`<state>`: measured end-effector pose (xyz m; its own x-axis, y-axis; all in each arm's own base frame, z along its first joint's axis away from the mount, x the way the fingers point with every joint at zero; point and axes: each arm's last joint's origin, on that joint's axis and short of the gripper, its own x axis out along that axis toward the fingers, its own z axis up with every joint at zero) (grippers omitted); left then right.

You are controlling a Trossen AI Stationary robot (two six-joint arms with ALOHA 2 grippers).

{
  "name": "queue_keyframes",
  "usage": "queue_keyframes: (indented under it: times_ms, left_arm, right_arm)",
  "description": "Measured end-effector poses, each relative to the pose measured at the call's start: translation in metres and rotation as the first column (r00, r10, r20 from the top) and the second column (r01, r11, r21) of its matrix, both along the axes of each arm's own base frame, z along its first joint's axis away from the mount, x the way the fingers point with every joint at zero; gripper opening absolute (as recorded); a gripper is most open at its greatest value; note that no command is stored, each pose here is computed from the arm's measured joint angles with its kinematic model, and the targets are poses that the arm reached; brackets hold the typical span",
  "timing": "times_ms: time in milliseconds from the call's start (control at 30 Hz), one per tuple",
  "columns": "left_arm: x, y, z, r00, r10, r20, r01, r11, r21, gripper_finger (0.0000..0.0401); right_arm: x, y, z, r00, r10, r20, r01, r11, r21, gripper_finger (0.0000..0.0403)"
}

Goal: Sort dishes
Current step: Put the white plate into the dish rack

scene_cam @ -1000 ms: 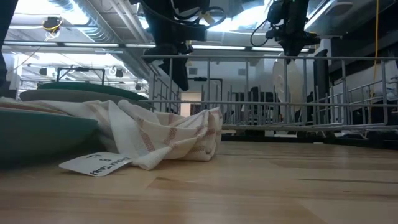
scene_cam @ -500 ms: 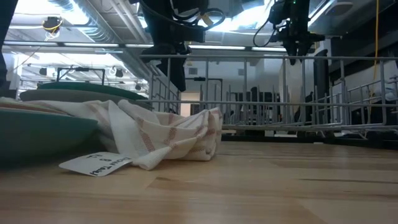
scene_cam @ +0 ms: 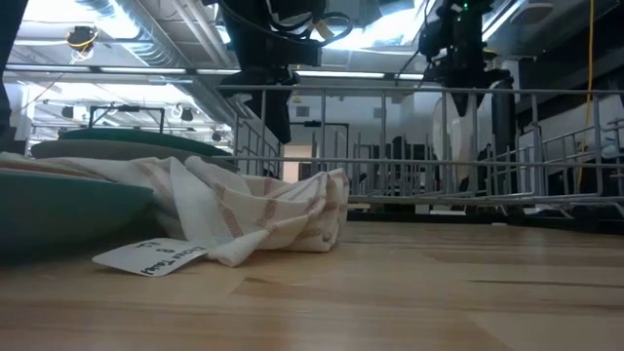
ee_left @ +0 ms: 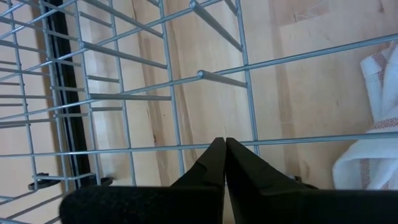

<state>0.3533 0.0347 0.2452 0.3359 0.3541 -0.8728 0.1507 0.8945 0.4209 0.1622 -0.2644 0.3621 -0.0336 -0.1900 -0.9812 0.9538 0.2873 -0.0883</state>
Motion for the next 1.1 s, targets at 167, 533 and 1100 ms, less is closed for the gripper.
queue_keyframes:
  times_ms: [167,533,1100]
  left_arm:
    - [0.0,0.0,0.0,1.0,-0.003,-0.004,0.003,1.0,0.0,0.0003]
    - [-0.001,-0.002,-0.001,1.0,-0.011,-0.015,0.01,1.0,-0.009,0.0003]
    - [-0.001,-0.003,-0.001,1.0,-0.013,-0.007,0.013,1.0,-0.018,0.0003]
  right_arm:
    - [0.0,0.0,-0.01,1.0,0.024,-0.019,-0.023,0.999,0.034,0.0126]
    - [0.001,0.001,-0.017,1.0,0.031,0.003,-0.031,0.995,0.094,0.0126]
    - [0.001,0.0,-0.019,1.0,0.025,-0.012,-0.024,0.995,0.092,0.0134]
